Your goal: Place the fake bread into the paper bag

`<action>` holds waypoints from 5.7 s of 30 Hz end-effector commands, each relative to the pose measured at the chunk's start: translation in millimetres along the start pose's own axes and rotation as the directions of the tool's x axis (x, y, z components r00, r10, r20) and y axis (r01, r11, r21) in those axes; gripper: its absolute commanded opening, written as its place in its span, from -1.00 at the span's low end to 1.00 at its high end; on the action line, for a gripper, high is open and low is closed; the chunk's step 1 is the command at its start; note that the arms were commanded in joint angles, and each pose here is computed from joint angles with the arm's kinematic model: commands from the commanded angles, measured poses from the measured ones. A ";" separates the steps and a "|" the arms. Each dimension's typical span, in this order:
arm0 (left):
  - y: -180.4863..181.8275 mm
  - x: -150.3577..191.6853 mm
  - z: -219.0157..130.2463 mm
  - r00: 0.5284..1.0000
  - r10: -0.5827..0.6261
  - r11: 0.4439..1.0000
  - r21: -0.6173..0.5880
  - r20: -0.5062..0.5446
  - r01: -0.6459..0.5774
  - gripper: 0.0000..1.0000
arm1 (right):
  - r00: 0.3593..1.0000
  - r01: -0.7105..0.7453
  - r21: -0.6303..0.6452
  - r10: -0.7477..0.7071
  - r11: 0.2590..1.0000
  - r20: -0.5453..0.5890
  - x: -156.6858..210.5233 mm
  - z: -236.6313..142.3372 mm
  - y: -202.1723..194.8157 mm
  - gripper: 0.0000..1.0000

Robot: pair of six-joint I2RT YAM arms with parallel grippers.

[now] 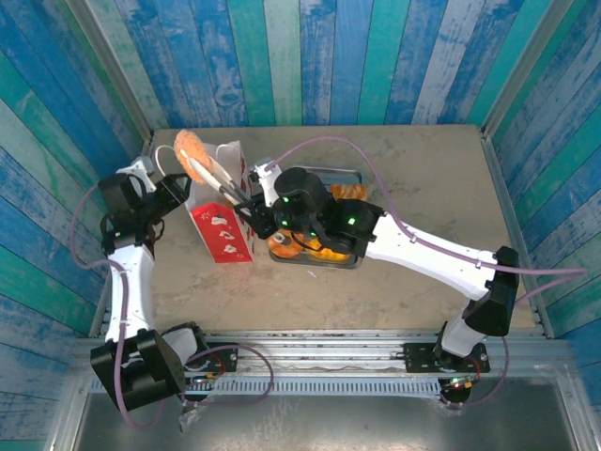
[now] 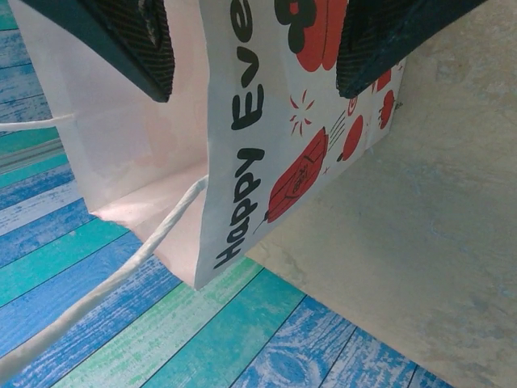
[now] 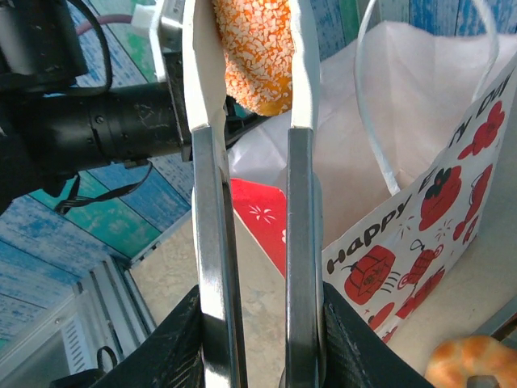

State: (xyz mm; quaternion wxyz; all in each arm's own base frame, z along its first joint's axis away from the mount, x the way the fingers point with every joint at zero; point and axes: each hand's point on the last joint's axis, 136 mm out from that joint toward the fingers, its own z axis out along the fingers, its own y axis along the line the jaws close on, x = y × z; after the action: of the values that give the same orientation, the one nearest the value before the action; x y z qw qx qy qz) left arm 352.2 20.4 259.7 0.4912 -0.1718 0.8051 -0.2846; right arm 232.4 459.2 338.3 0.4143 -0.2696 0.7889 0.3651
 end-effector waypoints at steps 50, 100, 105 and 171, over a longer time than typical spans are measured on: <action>-15.7 -8.4 -15.3 0.997 0.070 0.997 0.005 0.027 -0.071 0.49 | 0.998 0.038 0.186 -0.028 0.982 -0.054 -3.0 14.1 -37.8 0.08; -34.8 18.6 -56.7 0.992 0.115 0.993 0.018 0.047 -0.116 0.88 | 0.966 -0.096 0.535 0.207 0.839 -0.152 28.2 -178.1 -227.3 0.05; -37.9 21.8 -58.1 0.992 0.111 0.993 0.040 0.052 -0.113 0.88 | 0.915 -0.115 0.594 0.317 0.796 -0.248 84.4 -191.6 -237.2 0.06; -30.0 18.1 -63.6 0.991 0.093 0.996 -0.018 0.094 -0.091 0.88 | 0.761 -0.096 0.611 0.453 0.786 -0.464 168.3 -156.3 -261.1 -0.27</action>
State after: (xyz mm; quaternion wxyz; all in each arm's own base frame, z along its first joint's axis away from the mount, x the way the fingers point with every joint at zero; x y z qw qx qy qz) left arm 290.7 3.4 271.8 0.5210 -0.1500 0.8000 -0.2570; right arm 264.9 164.3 145.0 0.1160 -0.1187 0.9834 0.0735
